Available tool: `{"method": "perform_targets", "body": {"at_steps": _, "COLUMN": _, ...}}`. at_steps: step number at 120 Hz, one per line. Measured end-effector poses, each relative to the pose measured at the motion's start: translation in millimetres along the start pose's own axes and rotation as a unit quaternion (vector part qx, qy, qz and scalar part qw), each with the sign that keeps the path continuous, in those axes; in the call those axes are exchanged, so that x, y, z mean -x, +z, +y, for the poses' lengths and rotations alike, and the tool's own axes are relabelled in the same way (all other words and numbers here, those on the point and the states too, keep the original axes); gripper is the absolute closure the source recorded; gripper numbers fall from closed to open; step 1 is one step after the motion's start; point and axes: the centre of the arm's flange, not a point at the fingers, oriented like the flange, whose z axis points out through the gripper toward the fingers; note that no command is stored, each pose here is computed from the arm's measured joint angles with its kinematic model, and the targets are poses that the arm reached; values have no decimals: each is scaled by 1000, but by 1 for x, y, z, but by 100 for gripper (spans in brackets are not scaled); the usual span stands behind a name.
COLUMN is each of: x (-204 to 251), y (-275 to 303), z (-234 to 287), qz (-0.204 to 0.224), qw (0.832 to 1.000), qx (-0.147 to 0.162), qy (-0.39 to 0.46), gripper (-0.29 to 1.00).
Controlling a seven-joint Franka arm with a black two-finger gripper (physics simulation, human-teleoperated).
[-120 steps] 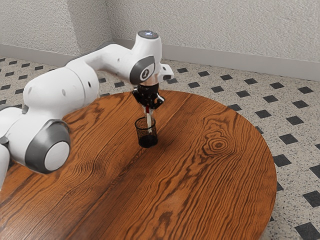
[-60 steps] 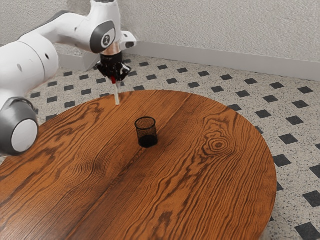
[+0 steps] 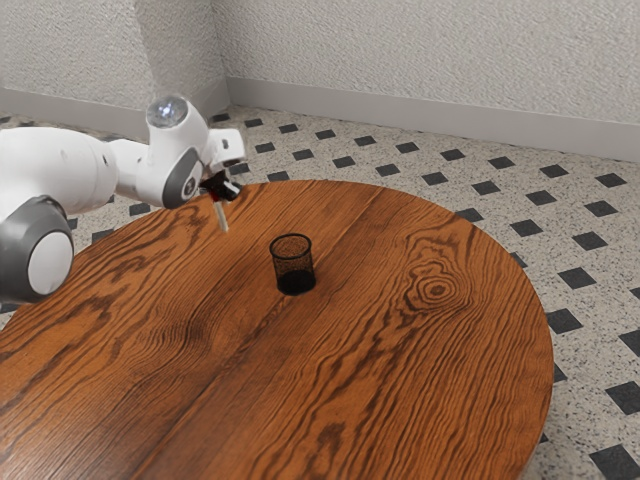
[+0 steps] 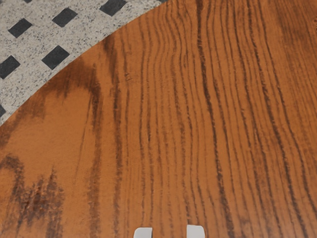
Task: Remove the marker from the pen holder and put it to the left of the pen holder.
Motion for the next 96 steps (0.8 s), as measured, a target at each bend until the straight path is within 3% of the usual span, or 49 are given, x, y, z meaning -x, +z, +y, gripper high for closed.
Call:
{"method": "perform_targets", "body": {"at_steps": 12, "x": -7, "y": -4, "z": -3, "qz": 69, "qw": 997, "qx": -16, "qy": 35, "gripper": 74}}
{"method": "perform_targets", "body": {"at_steps": 25, "x": 2, "y": 6, "z": 3, "qz": 116, "qw": 990, "qx": -29, "qy": 73, "gripper": 74}}
{"method": "perform_targets", "body": {"at_steps": 64, "x": 27, "y": 26, "z": 16, "qz": 180, "qw": 970, "qx": -60, "qy": 154, "gripper": 74}}
{"method": "perform_targets", "body": {"at_steps": 82, "x": 28, "y": 24, "z": 16, "qz": 192, "qw": 964, "qx": -68, "qy": 172, "gripper": 41}}
{"method": "perform_targets", "body": {"at_steps": 96, "x": 29, "y": 20, "z": 15, "qz": 197, "qw": 961, "qx": -72, "qy": 178, "gripper": 24}}
